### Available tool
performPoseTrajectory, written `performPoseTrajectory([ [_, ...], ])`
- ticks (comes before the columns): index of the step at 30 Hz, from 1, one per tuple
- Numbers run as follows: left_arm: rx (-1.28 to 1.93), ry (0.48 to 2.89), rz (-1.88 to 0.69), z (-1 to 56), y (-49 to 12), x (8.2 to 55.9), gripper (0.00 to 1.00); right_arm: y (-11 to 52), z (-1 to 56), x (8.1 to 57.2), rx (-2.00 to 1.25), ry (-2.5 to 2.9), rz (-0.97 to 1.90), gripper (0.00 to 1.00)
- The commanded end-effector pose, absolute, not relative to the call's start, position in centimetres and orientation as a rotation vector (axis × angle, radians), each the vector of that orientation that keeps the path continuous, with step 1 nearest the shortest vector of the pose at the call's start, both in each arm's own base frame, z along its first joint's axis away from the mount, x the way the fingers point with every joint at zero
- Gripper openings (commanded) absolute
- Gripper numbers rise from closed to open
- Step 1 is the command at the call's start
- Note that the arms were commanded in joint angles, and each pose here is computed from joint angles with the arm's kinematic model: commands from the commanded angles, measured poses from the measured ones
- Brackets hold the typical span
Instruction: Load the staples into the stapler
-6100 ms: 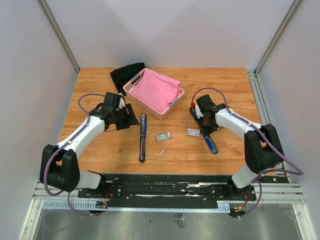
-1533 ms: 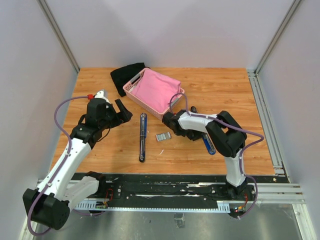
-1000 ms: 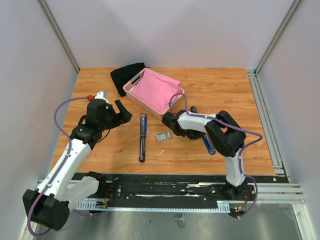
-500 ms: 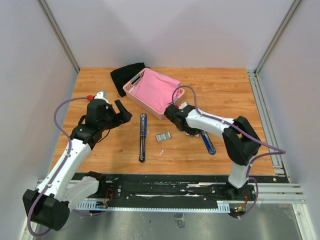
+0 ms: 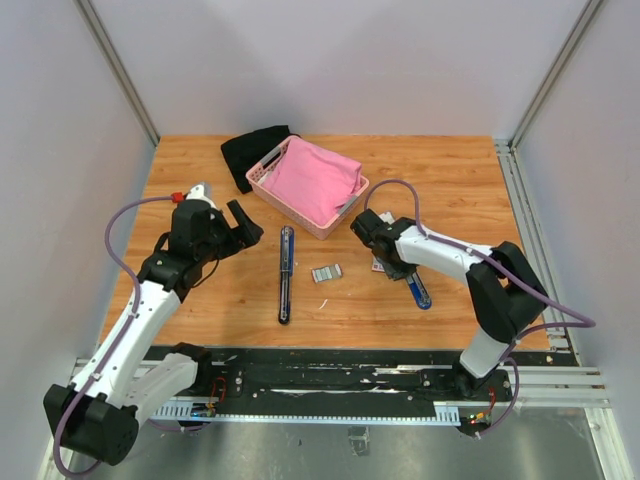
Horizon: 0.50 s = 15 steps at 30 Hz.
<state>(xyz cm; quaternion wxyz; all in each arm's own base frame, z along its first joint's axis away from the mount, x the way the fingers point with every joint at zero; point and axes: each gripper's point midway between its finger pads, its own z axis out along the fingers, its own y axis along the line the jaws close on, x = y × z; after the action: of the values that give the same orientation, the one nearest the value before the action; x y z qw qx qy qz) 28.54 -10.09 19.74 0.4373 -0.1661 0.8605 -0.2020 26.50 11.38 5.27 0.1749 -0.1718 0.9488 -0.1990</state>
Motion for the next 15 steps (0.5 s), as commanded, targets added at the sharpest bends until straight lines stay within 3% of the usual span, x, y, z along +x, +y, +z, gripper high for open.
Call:
performPoseTrajectory([
  [1, -0.425, 2.125, -0.502, 20.1, -9.9, 28.2, 0.92, 11.9, 5.5, 27.1, -0.482, 2.663, -0.489, 0.13],
  [15, -0.426, 2.135, -0.517, 20.0, -10.2, 28.2, 0.92, 11.7, 6.6, 27.5, -0.517, 2.639, -0.405, 0.14],
])
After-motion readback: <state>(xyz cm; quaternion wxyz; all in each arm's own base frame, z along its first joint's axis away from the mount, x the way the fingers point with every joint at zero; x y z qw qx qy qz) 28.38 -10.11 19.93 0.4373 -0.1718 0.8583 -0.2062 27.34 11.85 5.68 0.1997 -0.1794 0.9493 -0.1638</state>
